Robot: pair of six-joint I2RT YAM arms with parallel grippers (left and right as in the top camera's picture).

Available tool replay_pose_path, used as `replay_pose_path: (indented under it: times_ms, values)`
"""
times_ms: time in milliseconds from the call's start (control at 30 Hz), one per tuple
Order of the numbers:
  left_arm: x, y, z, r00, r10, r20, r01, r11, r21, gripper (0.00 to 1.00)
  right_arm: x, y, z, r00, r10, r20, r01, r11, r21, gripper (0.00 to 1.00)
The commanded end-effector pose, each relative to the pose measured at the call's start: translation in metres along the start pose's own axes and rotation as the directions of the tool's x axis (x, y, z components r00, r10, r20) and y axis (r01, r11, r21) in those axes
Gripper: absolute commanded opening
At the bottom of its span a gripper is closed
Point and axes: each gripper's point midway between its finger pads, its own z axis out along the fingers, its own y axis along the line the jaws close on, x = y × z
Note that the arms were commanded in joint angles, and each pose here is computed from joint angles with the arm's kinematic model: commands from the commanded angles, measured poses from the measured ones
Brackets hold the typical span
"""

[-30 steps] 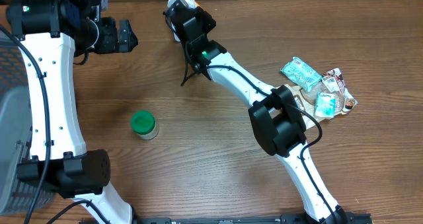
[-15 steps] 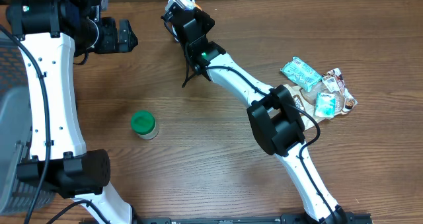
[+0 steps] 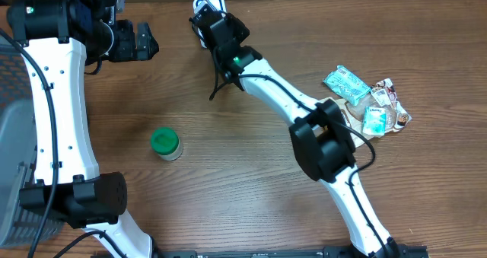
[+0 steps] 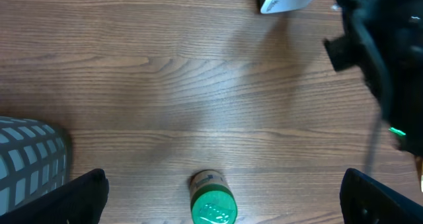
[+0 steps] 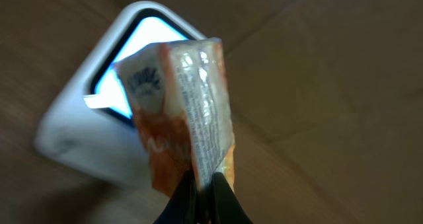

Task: Scan the item barcode
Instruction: 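Hold the orange tissue pack under the scanner with the right gripper, then carry the orange tissue pack right and drop it on the pile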

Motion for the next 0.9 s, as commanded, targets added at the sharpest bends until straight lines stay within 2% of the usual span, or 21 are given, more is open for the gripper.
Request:
replay_pose_path:
  times_ms: [0, 133, 267, 467, 567, 700, 867]
  values:
    - [-0.003, -0.002, -0.012, 0.999, 0.033, 0.036, -0.033, 0.999, -0.002, 1.00, -0.073, -0.041, -0.083, 0.940, 0.315, 0.128, -0.289, 0.938, -0.190, 0.04]
    - [-0.003, -0.002, -0.012, 0.999, 0.033, 0.036, -0.033, 0.999, -0.002, 1.00, -0.061, -0.051, -0.145, 0.869, 0.489, -0.073, -0.479, 0.796, -0.370, 0.04]
    - [-0.003, -0.002, -0.012, 0.999, 0.033, 0.036, -0.033, 0.999, -0.002, 1.00, -0.028, -0.068, -0.201, 0.773, 0.559, -0.299, -0.634, 0.672, -0.383, 0.04]
    - [-0.003, -0.002, -0.012, 0.999, 0.033, 0.036, -0.033, 0.999, -0.002, 0.99, 0.050, -0.110, -0.234, 0.621, 0.578, -0.529, -0.748, 0.638, -0.181, 0.04]
    - [-0.003, -0.002, -0.012, 0.999, 0.032, 0.036, -0.032, 0.999, -0.002, 1.00, 0.094, -0.125, -0.236, 0.501, 0.591, -0.632, -0.787, 0.616, -0.047, 0.04]
    - [-0.003, -0.002, -0.012, 0.999, 0.033, 0.036, -0.033, 0.999, -0.002, 0.99, 0.145, -0.137, -0.232, 0.374, 0.590, -0.715, -0.793, 0.604, 0.083, 0.04]
    - [-0.003, -0.002, -0.012, 0.999, 0.033, 0.036, -0.033, 0.999, -0.002, 1.00, 0.211, -0.149, -0.221, 0.206, 0.619, -0.758, -0.776, 0.575, 0.258, 0.04]
